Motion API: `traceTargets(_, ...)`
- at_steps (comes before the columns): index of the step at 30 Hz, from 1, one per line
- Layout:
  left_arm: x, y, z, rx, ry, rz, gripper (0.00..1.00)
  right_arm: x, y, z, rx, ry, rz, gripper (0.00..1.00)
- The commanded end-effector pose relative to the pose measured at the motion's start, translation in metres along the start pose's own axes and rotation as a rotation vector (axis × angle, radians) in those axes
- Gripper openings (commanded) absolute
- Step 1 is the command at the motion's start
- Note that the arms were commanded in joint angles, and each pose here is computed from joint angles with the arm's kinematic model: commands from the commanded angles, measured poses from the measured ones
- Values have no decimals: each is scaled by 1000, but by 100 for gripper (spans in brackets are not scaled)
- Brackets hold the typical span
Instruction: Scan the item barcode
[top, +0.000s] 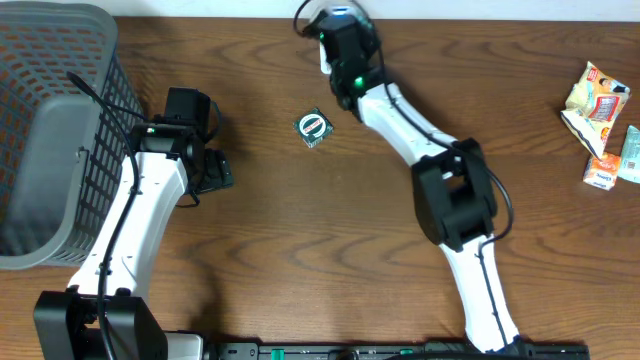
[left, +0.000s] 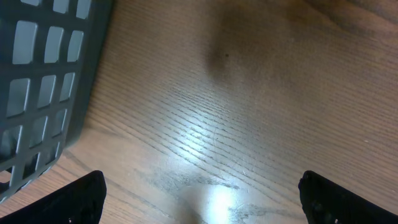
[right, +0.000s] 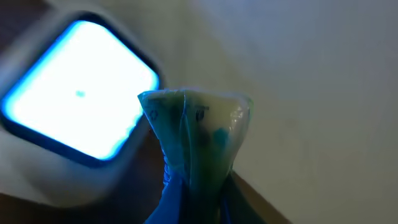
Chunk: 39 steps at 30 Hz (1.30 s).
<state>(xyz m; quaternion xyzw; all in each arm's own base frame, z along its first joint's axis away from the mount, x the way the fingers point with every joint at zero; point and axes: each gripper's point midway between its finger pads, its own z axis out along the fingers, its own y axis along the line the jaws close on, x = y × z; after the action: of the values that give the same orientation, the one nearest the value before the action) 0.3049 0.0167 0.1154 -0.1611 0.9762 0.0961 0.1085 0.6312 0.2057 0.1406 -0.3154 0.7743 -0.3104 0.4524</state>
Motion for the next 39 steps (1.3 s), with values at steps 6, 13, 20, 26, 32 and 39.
traceTargets(6,1,3,1,-11,3,-15,98,134,-126,-4,153,404,318,5)
traceTargets(13,1,3,1,-11,3,-15,98,294,-173,-15,208,792,534,6)
traceTargets(20,1,3,1,-11,3,-15,98,370,-177,-31,111,957,726,99)
traceTargets(26,1,3,1,-11,3,-15,98,323,-117,-20,-359,809,972,99)
traceTargets(32,1,3,1,-11,3,-15,98,211,-72,-37,-931,496,1175,99)
traceTargets(39,1,3,1,-11,3,-15,98,123,-25,-77,-1235,360,1118,99)
